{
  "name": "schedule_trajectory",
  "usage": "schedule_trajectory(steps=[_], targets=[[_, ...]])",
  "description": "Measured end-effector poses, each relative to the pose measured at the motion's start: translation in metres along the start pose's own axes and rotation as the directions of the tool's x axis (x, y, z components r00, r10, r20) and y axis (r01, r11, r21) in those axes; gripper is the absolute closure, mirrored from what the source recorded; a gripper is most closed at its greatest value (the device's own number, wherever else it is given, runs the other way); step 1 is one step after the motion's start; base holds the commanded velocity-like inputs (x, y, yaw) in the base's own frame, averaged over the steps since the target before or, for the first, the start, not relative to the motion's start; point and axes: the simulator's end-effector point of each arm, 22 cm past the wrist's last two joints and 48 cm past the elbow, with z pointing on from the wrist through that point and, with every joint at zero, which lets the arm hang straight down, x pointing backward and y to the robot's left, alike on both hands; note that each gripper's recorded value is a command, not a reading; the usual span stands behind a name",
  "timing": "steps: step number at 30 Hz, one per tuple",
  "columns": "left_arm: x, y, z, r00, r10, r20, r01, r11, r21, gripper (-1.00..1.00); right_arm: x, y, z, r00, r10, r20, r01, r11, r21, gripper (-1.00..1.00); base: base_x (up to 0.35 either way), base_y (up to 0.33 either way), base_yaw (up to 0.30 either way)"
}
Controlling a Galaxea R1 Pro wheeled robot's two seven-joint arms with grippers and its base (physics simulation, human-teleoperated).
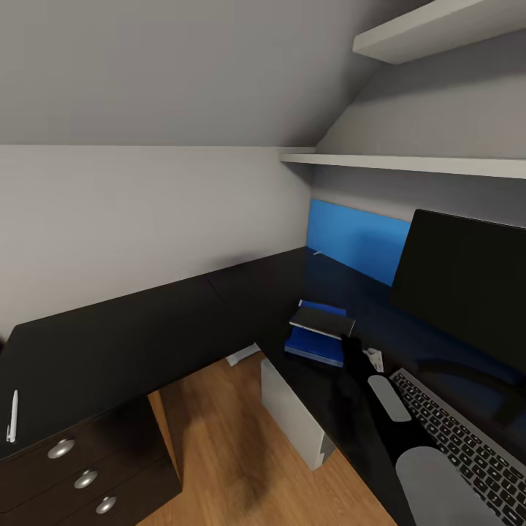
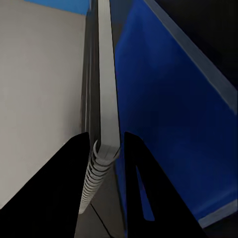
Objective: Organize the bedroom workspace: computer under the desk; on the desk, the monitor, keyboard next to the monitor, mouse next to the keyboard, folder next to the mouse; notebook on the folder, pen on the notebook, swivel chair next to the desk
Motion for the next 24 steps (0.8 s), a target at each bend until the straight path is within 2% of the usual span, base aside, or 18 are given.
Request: schedule_trajectory(steps=[8, 12, 24], targets=[[-0.005, 0.0, 0.0, 1.0, -0.01, 0.022, 0.01, 1.0, 0.0, -1.0, 0.0, -0.006, 0.0, 1.0, -0.001, 0.0, 0.001, 1.0, 0.02, 1.0, 0.149, 0.0, 0.0], [-0.01, 0.0, 0.0, 0.999, -0.02, 0.046, 0.02, 1.0, -0.002, -1.0, -0.001, -0.011, 0.0, 1.0, -0.001, 0.001, 0.001, 0.999, 0.041, 1.0, 0.029, 0.0, 0.0], [-0.011, 0.0, -0.001, 0.998, -0.022, 0.052, 0.023, 1.0, -0.002, -1.0, 0.001, -0.013, 0.0, 1.0, -0.004, -0.001, 0.004, 0.999, 0.049, 1.0, 0.004, 0.0, 0.0]])
